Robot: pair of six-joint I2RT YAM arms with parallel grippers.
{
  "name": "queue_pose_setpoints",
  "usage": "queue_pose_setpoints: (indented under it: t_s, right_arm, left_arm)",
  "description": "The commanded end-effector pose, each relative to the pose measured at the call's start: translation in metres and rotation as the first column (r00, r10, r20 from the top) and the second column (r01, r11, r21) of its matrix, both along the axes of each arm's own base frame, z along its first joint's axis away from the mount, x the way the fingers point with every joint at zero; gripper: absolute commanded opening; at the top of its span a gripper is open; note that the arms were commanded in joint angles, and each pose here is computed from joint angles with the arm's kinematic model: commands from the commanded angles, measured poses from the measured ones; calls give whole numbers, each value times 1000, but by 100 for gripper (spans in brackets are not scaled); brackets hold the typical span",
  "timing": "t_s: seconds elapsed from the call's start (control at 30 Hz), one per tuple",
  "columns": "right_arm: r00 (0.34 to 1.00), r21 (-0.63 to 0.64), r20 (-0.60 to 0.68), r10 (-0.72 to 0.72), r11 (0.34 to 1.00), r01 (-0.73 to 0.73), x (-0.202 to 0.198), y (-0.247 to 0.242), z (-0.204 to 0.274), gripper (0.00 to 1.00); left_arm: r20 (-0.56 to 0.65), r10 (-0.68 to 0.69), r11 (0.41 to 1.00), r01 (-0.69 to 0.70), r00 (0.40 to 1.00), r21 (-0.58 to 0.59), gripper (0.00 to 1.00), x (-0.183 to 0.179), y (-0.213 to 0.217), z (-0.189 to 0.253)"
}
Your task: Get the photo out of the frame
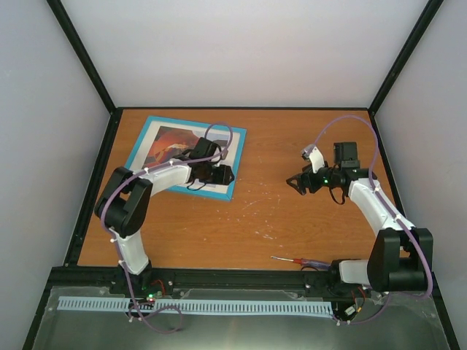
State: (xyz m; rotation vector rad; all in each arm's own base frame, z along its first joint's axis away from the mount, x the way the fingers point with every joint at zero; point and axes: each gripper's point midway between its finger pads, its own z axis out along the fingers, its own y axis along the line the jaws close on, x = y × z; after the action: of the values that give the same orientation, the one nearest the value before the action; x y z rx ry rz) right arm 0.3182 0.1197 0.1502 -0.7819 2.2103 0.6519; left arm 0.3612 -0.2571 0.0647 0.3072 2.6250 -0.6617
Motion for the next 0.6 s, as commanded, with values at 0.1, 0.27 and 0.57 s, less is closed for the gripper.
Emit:
queue_pose_setpoints:
  t_s: [0.1,0.27,0.57]
  right_arm:
    - [999,-2,-2,42,999,-42,-5,6,-6,88]
    - [999,5,-8,47,999,-47,-5,7,-6,88]
    - [999,10,-11,45,999,-45,-6,8,-5,88]
  left_arm:
    - [27,-74,997,75,997,-13,58,10,-31,-2]
    - [10,-101,995,101,995,-18,58,4,-44,-10]
    - [-26,-211,977,210,977,-48,57,-22,-97,-29]
